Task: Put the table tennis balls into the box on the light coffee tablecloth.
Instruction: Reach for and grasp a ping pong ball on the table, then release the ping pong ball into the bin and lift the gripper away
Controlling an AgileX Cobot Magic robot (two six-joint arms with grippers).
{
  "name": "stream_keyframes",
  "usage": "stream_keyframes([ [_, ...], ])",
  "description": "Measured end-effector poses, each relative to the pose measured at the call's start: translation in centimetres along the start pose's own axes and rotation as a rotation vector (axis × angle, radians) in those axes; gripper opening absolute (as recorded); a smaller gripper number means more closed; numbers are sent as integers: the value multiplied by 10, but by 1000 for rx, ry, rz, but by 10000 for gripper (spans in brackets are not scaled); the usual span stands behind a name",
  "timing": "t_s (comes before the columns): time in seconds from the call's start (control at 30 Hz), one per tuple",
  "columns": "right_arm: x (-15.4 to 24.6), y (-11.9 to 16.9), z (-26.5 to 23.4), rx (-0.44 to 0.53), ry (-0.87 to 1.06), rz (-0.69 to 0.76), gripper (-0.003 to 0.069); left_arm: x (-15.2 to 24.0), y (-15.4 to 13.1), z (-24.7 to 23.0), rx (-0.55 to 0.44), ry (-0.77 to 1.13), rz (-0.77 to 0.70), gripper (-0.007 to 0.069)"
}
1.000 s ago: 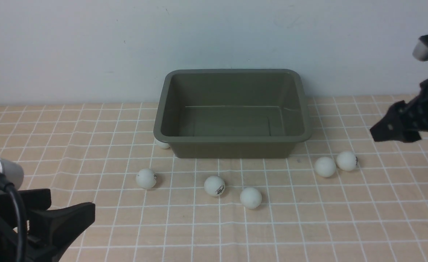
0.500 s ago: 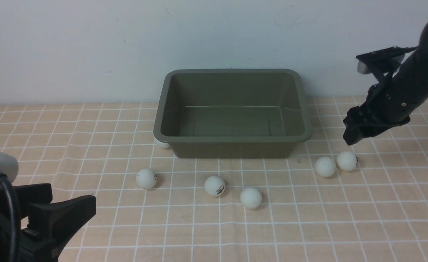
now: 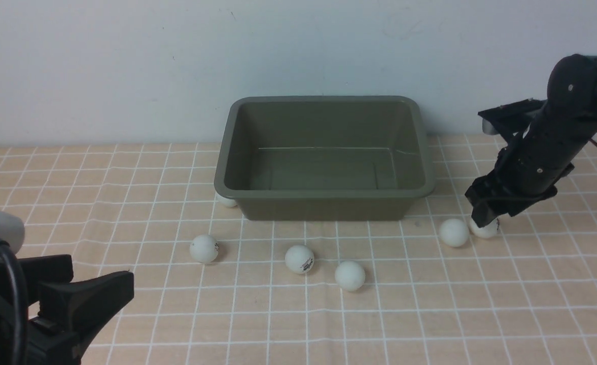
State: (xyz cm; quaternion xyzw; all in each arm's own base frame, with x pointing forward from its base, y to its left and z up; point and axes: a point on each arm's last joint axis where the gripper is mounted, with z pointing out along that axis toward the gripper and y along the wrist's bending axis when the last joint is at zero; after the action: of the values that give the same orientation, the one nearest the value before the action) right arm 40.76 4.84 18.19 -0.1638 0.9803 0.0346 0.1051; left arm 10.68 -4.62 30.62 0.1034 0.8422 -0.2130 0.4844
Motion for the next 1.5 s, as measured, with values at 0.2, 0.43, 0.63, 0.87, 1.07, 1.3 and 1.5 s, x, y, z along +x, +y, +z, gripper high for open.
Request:
stream_keyframes([
  [0.2,1,-2,20,-6,34,4,428,0,0,0,0,0,0,511],
  [0.43,-6,-5,23,23,-27,-6,346,0,0,0,0,0,0,511],
  [0.63,-7,-5,22,31,-45,-7,346,0,0,0,0,0,0,511],
  [0.87,-29,-7,-19,70,-198,-19,346,0,0,0,0,1,0,511],
  [1.07,-52,7,-84,-55,-329,-44,346,0,0,0,0,1,0,511],
  [1.3,-63,34,-89,-378,-410,-84,346,-1,0,0,-4,-8,0,511],
  [1.5,-72,38,-54,-441,-391,-66,346,-1,1,0,-8,-16,0,511],
])
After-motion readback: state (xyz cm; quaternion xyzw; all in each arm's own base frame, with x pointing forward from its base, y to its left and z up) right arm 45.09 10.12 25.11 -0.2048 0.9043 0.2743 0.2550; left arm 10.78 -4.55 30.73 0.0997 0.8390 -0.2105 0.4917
